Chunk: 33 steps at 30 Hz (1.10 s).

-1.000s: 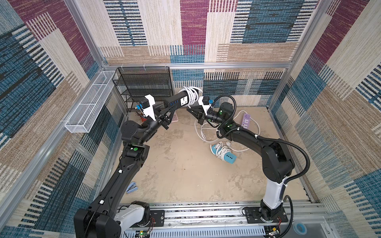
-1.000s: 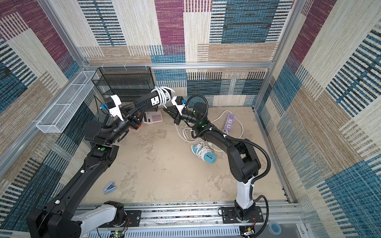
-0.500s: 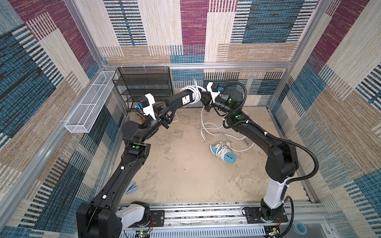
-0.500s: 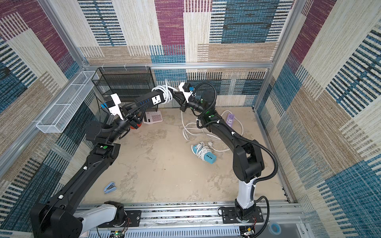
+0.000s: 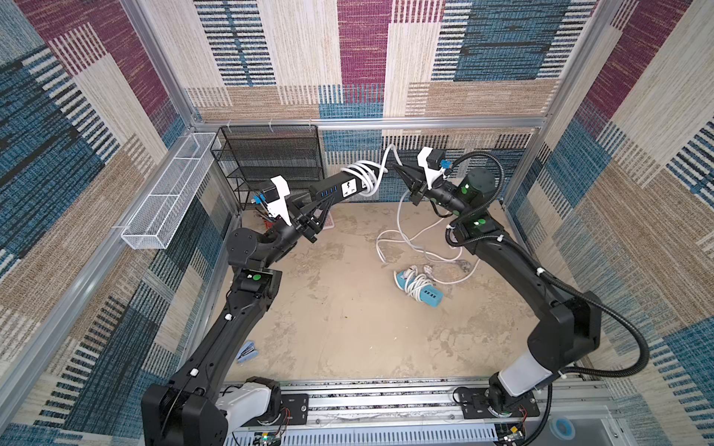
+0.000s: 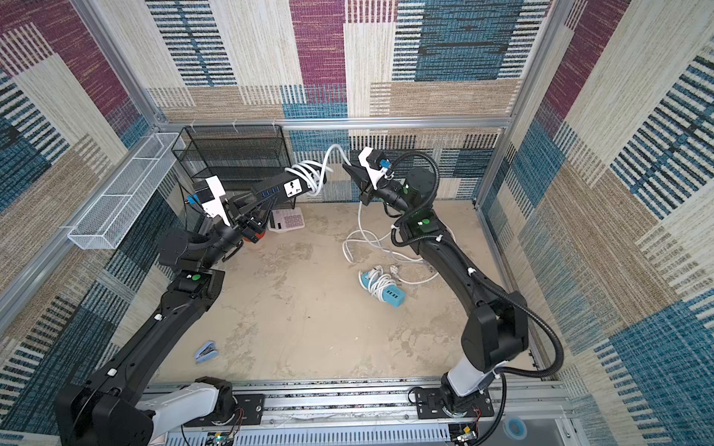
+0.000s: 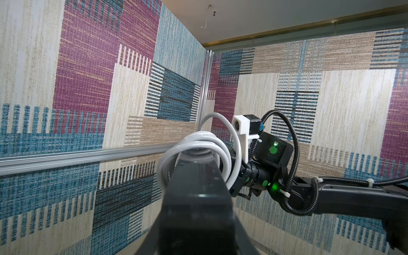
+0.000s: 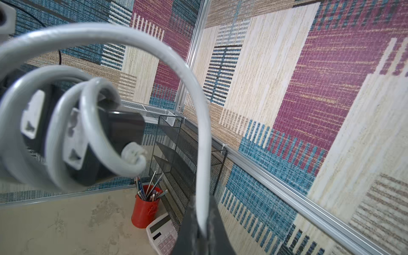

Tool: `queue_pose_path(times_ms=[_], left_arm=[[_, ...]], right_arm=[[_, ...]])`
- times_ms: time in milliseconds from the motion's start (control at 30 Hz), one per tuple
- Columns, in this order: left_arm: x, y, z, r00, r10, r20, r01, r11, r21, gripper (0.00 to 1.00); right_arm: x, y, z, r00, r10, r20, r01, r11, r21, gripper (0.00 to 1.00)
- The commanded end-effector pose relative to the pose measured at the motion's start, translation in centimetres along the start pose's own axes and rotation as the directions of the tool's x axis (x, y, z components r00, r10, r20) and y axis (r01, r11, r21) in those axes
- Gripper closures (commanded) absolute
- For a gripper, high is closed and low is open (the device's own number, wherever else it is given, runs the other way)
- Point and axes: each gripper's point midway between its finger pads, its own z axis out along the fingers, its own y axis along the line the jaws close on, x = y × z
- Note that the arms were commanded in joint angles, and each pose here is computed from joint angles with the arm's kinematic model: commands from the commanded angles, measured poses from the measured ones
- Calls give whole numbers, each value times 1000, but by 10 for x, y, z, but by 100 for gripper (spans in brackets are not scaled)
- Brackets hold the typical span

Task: Unwrap the cord wrapped around the power strip
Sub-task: Unwrap the power cord from the power strip.

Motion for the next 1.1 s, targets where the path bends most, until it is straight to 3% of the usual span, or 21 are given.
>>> queue_pose_path(times_ms=[0,267,400,600,800,1067], left_arm=[[-10,1,-2,997,65,30,-64,998,-29,100],[-17,11,-5,995,89,46,-84,992,-95,100],[-18,12,-6,995,88,51,-82,992,-98,100],[-23,6,-7,994,87,61,-81,993,-82,100],[-25,0,-3,996,33,77,-31,999,-32,100],[-20,-10,4,996,-45,80,41,998,44,100]], right_arm=[[-5,15,-23,999,-27,-20,27,1000,-4,100],[5,100,-71,992,53,-116,-75,977,-198,100],[14,142,-65,982,105,-159,-149,943,-299,100],[64,181,-49,946,177,-273,-273,889,-367,100],[108,180,-16,926,203,-319,-312,886,-343,100],[120,135,48,944,228,-239,-296,906,-303,100]])
